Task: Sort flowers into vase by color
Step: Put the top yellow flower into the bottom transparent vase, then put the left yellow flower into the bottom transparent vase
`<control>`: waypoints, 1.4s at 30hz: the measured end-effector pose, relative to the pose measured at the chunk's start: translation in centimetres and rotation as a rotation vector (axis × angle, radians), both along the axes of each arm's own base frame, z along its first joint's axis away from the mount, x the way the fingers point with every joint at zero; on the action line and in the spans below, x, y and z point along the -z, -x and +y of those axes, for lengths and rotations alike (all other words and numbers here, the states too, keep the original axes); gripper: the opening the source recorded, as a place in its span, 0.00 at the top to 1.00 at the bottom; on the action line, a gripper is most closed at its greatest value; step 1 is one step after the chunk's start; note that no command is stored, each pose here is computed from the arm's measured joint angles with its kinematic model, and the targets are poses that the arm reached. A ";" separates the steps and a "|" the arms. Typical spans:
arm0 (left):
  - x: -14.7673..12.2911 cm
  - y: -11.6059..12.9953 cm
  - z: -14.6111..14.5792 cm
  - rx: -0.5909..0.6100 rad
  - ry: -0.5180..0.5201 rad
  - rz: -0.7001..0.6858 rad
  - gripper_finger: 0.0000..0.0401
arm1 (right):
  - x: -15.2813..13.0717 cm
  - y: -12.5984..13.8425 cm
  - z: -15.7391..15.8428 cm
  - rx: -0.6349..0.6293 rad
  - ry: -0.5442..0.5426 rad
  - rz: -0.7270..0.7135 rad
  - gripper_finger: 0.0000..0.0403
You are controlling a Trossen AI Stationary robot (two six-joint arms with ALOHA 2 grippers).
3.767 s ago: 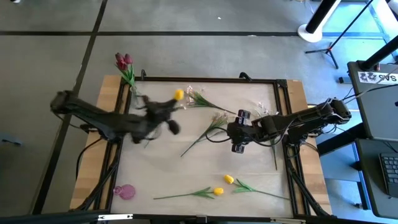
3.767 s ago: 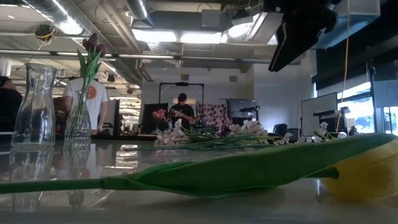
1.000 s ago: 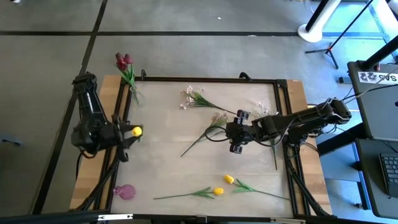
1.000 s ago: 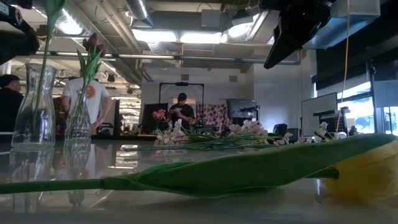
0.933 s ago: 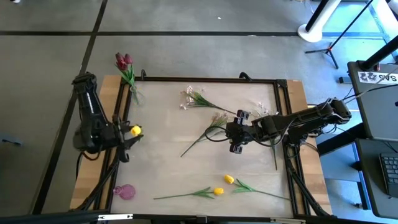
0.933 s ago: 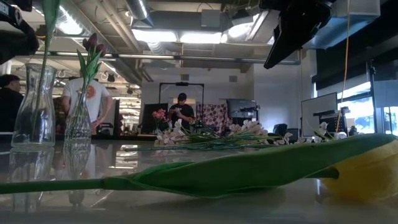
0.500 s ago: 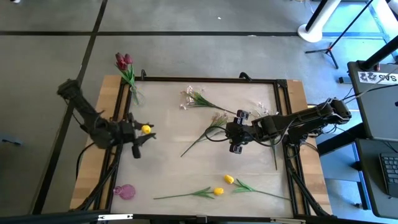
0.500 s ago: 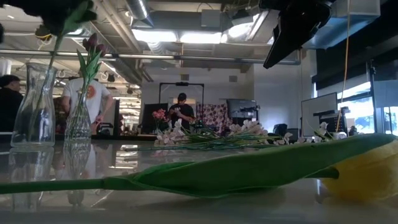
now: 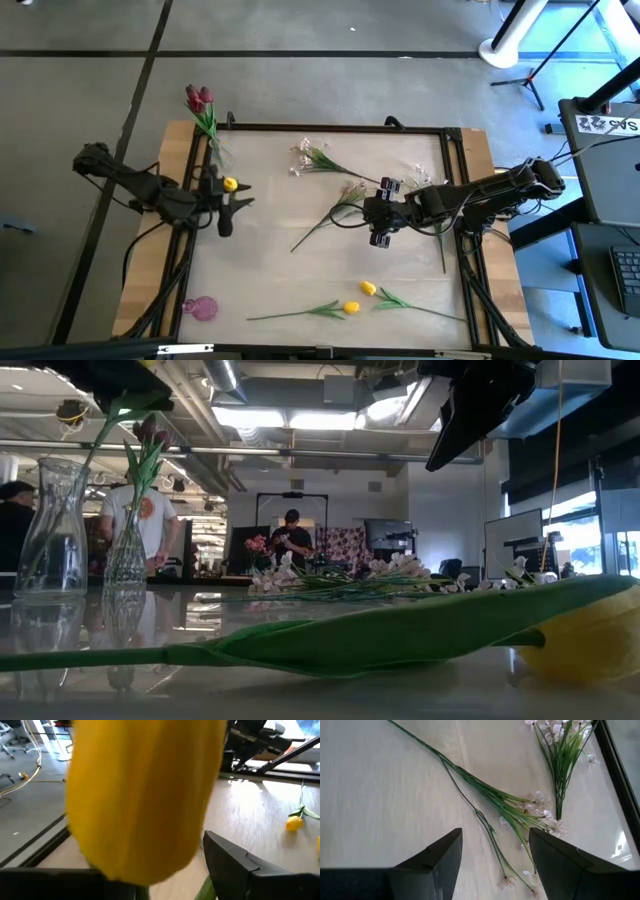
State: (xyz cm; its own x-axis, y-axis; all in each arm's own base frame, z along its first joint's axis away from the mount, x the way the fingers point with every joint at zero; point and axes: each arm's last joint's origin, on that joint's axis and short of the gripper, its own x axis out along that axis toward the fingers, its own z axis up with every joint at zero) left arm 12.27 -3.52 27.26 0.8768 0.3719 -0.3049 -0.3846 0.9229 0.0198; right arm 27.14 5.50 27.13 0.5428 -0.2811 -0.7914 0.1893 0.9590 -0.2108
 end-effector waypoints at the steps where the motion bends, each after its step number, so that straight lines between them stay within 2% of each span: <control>1: -0.2 0.1 0.0 0.000 -0.001 0.006 0.60 | 0.0 0.0 0.0 0.000 0.000 0.000 0.44; 7: -1.2 0.9 0.3 0.032 0.074 0.080 0.60 | 0.0 0.0 0.0 -0.006 -0.014 0.003 0.44; 15: -3.1 2.3 0.8 0.026 0.114 0.145 0.60 | 0.0 0.0 0.0 -0.001 -0.017 0.001 0.44; 20: -3.6 3.0 1.1 0.016 0.183 0.188 0.60 | 0.0 0.0 0.0 0.000 -0.019 0.001 0.44; 24: -4.0 3.2 1.0 0.036 0.232 0.186 0.60 | 0.0 0.0 0.0 0.000 -0.019 0.001 0.44; 32: -4.2 3.5 1.1 0.044 0.251 0.212 0.60 | 0.0 0.0 0.0 0.000 -0.019 0.001 0.44; 37: -5.7 4.2 1.4 0.036 0.286 0.209 0.60 | 0.0 0.0 0.0 0.001 -0.019 0.001 0.44; 42: -6.5 5.5 1.9 -0.003 0.377 0.255 0.60 | 0.1 0.1 0.0 0.015 -0.027 0.003 0.44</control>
